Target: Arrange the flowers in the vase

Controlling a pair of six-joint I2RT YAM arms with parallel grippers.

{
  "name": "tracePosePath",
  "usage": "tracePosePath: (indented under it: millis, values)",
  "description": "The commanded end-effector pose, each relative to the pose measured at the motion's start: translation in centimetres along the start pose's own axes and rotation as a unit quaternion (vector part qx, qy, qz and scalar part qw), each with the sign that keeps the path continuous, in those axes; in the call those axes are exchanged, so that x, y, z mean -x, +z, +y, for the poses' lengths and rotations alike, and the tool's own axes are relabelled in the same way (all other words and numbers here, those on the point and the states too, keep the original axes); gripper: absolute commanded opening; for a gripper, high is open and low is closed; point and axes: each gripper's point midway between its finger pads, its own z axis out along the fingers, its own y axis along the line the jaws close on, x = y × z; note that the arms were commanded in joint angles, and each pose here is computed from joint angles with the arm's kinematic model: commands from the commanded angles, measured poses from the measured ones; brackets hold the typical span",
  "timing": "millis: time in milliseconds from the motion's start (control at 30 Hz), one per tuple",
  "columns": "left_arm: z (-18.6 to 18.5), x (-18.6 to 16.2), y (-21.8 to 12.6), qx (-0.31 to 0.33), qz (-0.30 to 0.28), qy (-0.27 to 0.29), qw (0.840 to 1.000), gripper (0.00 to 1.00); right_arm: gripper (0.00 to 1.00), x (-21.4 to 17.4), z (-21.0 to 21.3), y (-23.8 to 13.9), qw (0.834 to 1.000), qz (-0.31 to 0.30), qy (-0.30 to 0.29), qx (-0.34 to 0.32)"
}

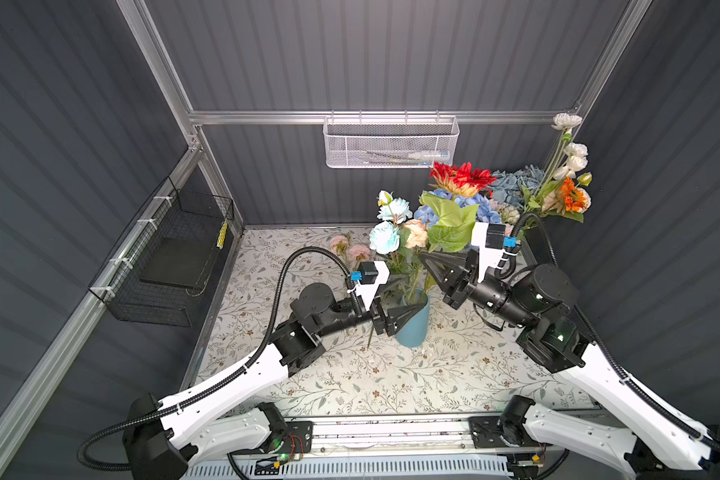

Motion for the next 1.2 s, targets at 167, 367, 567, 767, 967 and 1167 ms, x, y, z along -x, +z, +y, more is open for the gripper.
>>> tracePosePath:
  millis: [167, 367, 567, 767, 967, 1167]
  values:
    - [4.1, 0.4, -2.2, 0.118, -0.014, -0.019, 0.993, 0.99, 0.00, -2.0, -2.3, -1.2, 0.997, 0.020, -0.046, -0.062]
    - [10.8, -1.7, -6.1, 0.214, -0.031, -0.099, 0.971, 0.99, 0.00, -5.2, -3.9, -1.2, 0.990, 0.057, -0.089, -0.094]
    - [14.2, -4.3, -8.0, 0.278, -0.031, -0.135, 0.951, 1.00, 0.00, -6.9, -4.9, -0.1, 0.973, 0.083, -0.179, -0.124]
    - [16.9, -6.4, -9.7, 0.315, -0.039, -0.185, 0.930, 0.99, 0.00, -7.8, -6.1, 1.0, 0.958, 0.074, -0.229, -0.154]
    - [17.3, -7.4, -9.8, 0.320, -0.023, -0.195, 0.927, 0.99, 0.00, -9.7, -7.3, 0.9, 0.958, 0.069, -0.218, -0.171]
    - [16.7, -7.5, -8.6, 0.285, -0.013, -0.196, 0.938, 0.99, 0.00, -12.7, -8.8, 0.6, 0.957, 0.079, -0.201, -0.194]
